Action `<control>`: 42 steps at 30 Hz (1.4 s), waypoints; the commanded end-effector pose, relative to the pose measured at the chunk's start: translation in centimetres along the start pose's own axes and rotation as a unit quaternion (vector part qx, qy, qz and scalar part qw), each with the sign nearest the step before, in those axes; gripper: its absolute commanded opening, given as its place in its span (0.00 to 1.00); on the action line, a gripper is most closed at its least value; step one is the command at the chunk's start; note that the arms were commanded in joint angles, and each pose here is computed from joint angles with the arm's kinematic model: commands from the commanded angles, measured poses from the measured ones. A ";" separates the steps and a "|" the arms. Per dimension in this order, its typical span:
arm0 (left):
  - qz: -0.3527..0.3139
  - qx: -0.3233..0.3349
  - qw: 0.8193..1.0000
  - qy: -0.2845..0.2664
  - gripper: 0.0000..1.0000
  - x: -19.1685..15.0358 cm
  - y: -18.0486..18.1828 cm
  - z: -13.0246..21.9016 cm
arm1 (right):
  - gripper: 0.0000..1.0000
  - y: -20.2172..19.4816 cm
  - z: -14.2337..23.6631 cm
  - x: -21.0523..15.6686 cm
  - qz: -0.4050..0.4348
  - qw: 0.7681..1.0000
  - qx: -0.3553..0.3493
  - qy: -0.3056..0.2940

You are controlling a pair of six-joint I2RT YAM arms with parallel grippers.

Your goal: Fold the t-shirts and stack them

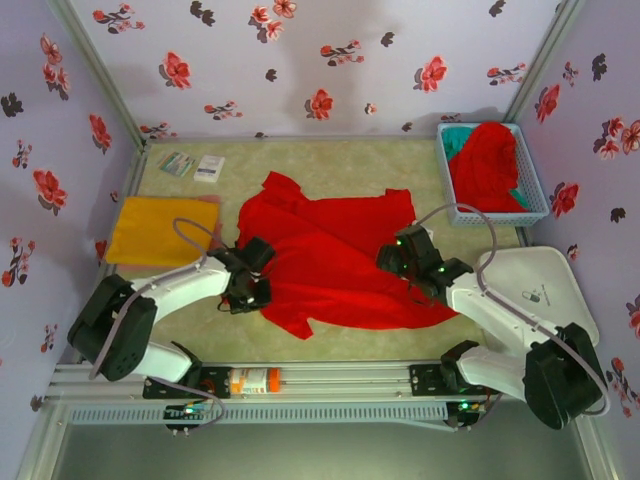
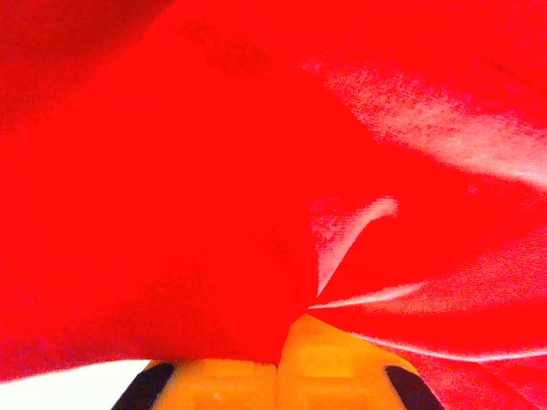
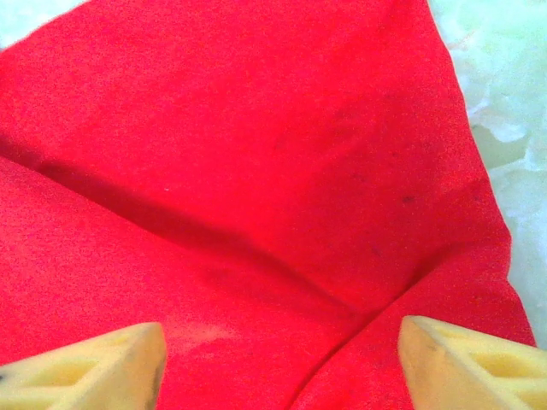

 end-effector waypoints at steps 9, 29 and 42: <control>-0.053 0.066 0.995 0.059 0.04 -4.6 3.3 8.6 | 0.60 -2.6 -4.6 -2.2 -0.025 0.992 -0.111 0.045; -0.037 -0.026 0.995 -0.094 0.51 7.7 1.7 11.9 | 0.77 1.2 -1.4 6.3 0.007 0.994 -0.098 -0.051; 0.013 -0.081 0.982 -0.168 0.54 24.7 3.3 9.3 | 0.74 2.0 -6.0 15.8 -0.031 0.993 -0.089 -0.068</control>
Point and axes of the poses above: each hand's point on the last joint's axis, 136 mm out from that joint toward the fingers, its own z axis back along the fingers, its own y axis along the line the jaws close on, x = y × z, the point moved 4 cm from there along z, back along the fingers, and after that the axes turned 10 degrees about -z, right-handed, at the moved point
